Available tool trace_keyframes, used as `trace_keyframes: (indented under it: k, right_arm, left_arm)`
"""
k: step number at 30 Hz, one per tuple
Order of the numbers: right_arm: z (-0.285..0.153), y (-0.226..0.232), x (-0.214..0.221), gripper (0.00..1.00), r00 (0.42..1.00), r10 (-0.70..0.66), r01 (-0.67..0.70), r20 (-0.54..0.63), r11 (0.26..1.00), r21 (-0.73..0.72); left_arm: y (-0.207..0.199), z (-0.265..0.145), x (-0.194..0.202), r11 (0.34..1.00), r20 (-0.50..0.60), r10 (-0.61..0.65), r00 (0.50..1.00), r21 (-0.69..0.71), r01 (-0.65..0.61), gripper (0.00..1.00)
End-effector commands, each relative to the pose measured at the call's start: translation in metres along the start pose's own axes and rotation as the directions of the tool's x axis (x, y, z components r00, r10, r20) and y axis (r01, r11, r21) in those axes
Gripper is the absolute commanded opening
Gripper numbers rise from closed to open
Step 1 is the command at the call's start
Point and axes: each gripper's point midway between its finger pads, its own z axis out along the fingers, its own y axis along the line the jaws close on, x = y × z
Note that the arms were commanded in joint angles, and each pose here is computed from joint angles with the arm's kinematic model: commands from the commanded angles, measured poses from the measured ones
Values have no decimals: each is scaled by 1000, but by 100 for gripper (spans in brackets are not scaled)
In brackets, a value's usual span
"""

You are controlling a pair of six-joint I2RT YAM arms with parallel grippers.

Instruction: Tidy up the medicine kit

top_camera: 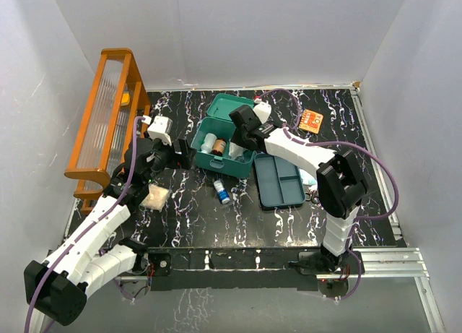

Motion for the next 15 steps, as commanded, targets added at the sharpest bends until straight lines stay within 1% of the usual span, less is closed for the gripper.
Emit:
trace_keyframes:
  k: [1, 5, 8, 10, 11, 13, 15]
  right_arm:
    - [-37, 9, -44, 37, 989, 46, -47, 143, 999, 0]
    - [-49, 4, -51, 37, 974, 36, -46, 224, 998, 40]
    - [-48, 12, -50, 37, 972, -6, -3, 234, 999, 39]
    - [-42, 21, -49, 37, 971, -54, 49, 232, 998, 27]
    - [-37, 26, -46, 37, 969, -109, 107, 221, 994, 18]
    - [-27, 34, -44, 37, 962, -178, 181, 208, 983, 7]
    - [-16, 39, -42, 37, 941, -274, 278, 197, 961, 7]
  left_arm:
    - [-2, -2, -10, 1000, 34, 10, 999, 11, -10, 82]
    - [-5, -1, -12, 1000, 41, 6, 999, 29, -8, 83]
    - [-5, -1, -12, 1000, 40, 5, 999, 24, -6, 83]
    - [-4, -1, -12, 1000, 39, 5, 999, 22, -6, 83]
    - [-4, -1, -11, 1000, 37, 5, 999, 22, -6, 83]
    - [-4, 0, -10, 1000, 35, 5, 999, 23, -6, 83]
    - [-5, 0, -10, 1000, 33, 5, 999, 24, -6, 83]
